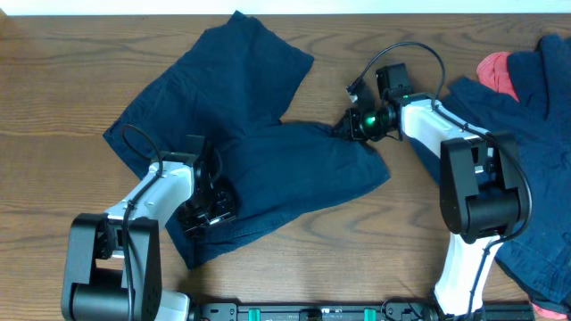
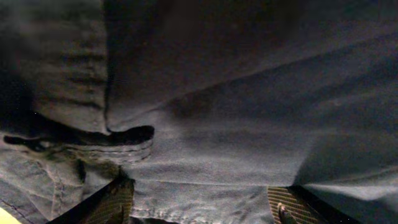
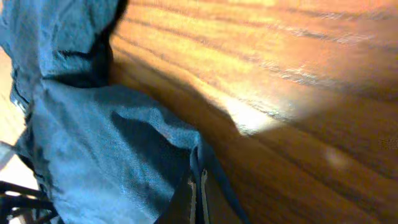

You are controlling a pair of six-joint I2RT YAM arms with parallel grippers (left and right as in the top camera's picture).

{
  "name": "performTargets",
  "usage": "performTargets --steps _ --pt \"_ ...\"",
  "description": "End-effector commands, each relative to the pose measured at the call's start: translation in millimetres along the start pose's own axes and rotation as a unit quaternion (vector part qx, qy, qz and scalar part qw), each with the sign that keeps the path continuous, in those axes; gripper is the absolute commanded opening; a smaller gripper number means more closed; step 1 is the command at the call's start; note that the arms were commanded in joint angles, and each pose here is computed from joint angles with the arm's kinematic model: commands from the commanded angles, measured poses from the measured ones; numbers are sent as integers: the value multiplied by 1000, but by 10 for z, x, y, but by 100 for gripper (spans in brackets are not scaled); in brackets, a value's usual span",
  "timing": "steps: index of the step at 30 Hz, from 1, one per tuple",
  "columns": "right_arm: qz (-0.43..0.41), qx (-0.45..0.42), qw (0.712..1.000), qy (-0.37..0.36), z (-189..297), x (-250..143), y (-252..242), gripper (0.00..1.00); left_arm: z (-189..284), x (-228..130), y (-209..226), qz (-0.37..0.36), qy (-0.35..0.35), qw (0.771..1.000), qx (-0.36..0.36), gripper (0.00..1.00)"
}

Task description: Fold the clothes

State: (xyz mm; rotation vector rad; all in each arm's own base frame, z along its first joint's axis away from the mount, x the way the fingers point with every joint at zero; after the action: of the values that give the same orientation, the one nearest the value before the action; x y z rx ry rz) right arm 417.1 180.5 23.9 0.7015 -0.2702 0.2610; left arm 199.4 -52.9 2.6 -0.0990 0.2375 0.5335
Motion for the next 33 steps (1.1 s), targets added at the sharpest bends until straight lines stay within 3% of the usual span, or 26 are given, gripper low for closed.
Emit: performTargets --steps 1,5,7,11,16,21,28,33 --pt "9 -8 998 -61 402 407 81 1 -258 -33 102 -14 17 1000 18 72" --pt "36 -93 987 -130 981 747 142 3 -258 -33 102 -14 17 1000 18 71" --pt "42 -159 973 -163 1293 842 115 18 -258 -33 102 -14 17 1000 18 71" --pt "37 -248 950 -185 1671 835 55 29 -258 -25 96 -15 15 1000 16 71" --pt "25 -268 954 -134 1620 588 -44 31 -259 -13 88 -16 13 1000 15 71" --pt "-6 -267 963 -43 1467 106 -117 40 -259 -11 86 -16 12 1000 15 72" --pt "18 -163 985 51 1094 -416 154 40 -260 53 38 -18 -1 1000 5 72" --pt "23 -170 981 91 851 -769 74 60 -255 94 9 -20 -10 1000 -1 72"
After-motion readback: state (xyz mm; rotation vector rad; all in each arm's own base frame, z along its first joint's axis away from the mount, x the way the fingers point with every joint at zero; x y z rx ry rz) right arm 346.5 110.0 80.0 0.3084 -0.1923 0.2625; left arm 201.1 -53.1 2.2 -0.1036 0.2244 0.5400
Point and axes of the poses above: each gripper's point midway between its finger pads, its own z axis back along the fingers, its own y axis along the line the jaws close on, x = y × z, the point moved 1 cm from there along z, back along the fingers, and after that the axes turned 9 degrees about z, right-handed, at the moved point
